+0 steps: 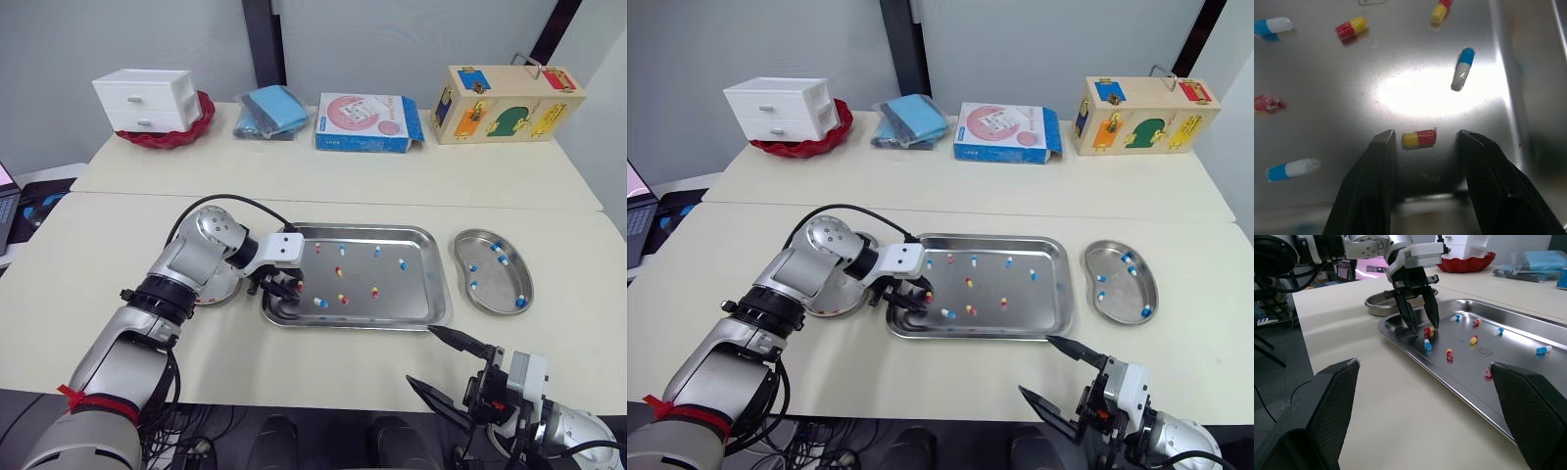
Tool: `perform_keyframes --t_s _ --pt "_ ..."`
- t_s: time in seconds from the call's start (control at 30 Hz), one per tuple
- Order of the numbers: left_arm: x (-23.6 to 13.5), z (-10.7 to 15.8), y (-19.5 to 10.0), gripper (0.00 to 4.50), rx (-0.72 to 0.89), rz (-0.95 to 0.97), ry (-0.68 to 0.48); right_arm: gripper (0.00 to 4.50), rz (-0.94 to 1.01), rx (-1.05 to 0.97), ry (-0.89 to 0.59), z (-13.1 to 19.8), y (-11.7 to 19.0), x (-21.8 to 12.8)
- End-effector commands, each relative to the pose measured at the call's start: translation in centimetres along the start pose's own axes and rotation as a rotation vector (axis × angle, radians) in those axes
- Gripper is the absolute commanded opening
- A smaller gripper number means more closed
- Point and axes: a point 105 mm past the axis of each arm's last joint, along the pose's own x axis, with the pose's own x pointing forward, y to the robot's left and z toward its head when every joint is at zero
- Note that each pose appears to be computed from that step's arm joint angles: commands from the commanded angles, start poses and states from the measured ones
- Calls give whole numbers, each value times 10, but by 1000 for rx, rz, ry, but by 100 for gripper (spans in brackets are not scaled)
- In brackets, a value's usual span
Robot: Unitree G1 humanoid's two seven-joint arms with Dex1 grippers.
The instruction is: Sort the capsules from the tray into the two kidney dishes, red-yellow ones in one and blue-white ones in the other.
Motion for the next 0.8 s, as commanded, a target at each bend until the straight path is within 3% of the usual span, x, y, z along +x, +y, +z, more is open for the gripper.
perform_keyframes --t_s 0.03,0.13,0.23,0.8 --pt "4 1 -2 207 14 -17 16 450 14 -38 -30 10 3 4" --pt "5 0 -2 149 13 -16 16 450 14 -37 -30 10 3 4" --pt "5 0 -2 57 15 -16 16 450 14 -36 -29 9 3 4" --pt "1 3 -3 57 18 -15 -3 450 20 -36 -31 9 4 4"
